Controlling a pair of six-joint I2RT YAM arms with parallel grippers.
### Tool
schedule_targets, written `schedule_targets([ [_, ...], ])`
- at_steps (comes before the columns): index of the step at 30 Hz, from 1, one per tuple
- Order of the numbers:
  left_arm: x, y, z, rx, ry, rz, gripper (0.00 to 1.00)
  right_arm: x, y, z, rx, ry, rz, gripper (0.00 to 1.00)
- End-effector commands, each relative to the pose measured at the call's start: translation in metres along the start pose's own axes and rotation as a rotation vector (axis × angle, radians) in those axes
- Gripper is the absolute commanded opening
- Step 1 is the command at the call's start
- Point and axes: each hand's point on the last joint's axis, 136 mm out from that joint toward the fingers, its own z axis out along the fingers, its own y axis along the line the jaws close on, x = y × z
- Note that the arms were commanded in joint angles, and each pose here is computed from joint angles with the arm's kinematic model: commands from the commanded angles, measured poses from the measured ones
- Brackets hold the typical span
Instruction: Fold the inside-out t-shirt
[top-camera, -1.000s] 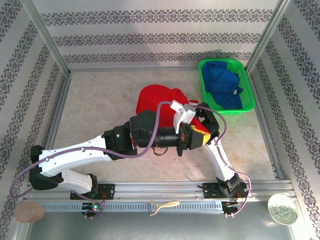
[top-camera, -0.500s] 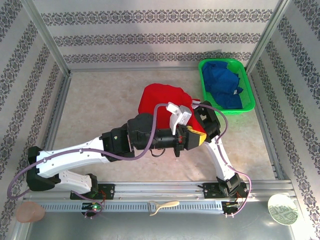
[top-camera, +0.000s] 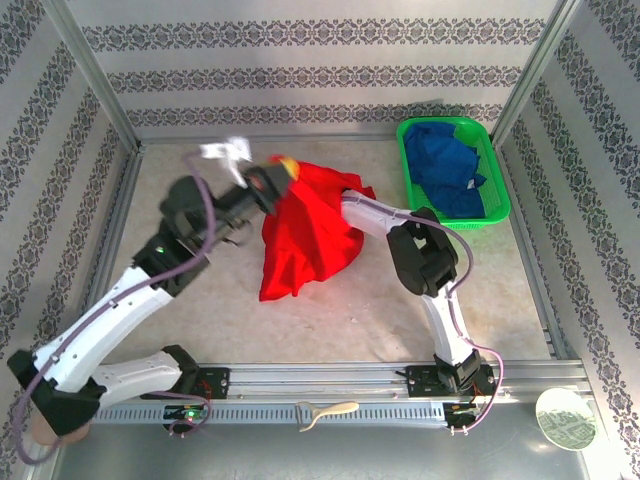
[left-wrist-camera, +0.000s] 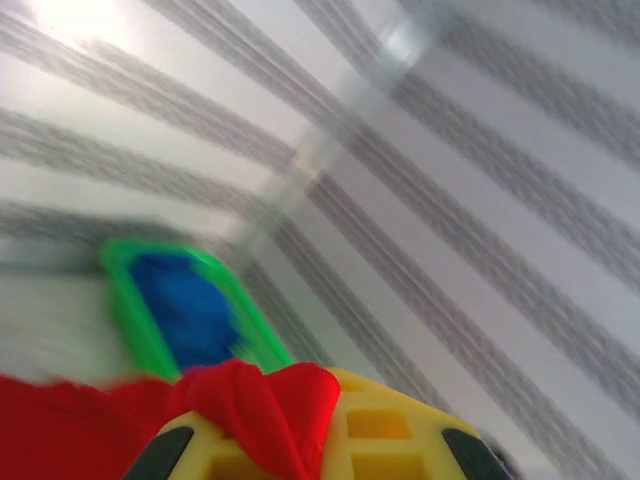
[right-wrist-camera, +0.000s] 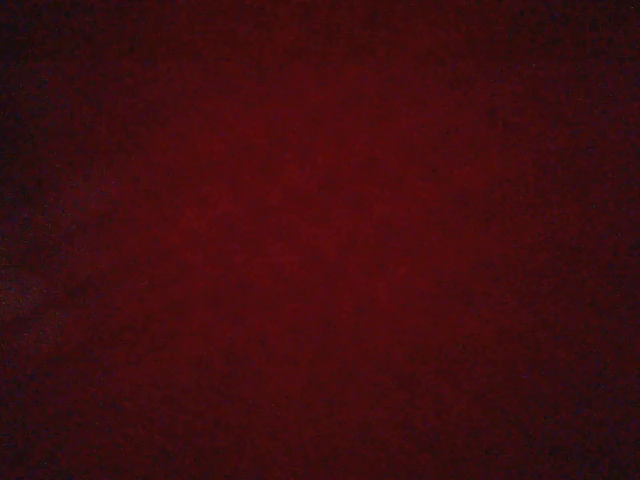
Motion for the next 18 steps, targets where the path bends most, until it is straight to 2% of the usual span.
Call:
schedule_targets([
  [1, -0.042, 0.077, 0.0, -0.127, -0.117, -0.164, 0.0, -0.003, 0.026, -0.031, -0.134, -0.065, -0.117, 0.0],
  [3, -0.045, 0.145, 0.002, -0.26, -0.137, -0.238, 0.0, 0.002, 0.03, -0.042, -0.173, -0.073, -0.126, 0.0],
  [6, -0.028, 0.248, -0.002, -0.437, -0.129, -0.362, 0.0, 0.0, 0.038, -0.073, -0.234, -0.114, -0.14, 0.0],
  [10, 0.007, 0.343, -0.011, -0.59, -0.057, -0.461, 0.0, -0.014, 0.04, -0.118, -0.265, -0.181, -0.145, 0.0],
  [13, 0.03, 0.39, -0.03, -0.704, -0.016, -0.493, 0.0, -0.028, 0.028, -0.146, -0.259, -0.225, -0.129, 0.0],
  [18, 0.056, 0.426, -0.051, -0.804, 0.063, -0.508, 0.0, -0.049, 0.029, -0.194, -0.362, -0.294, -0.081, 0.0],
])
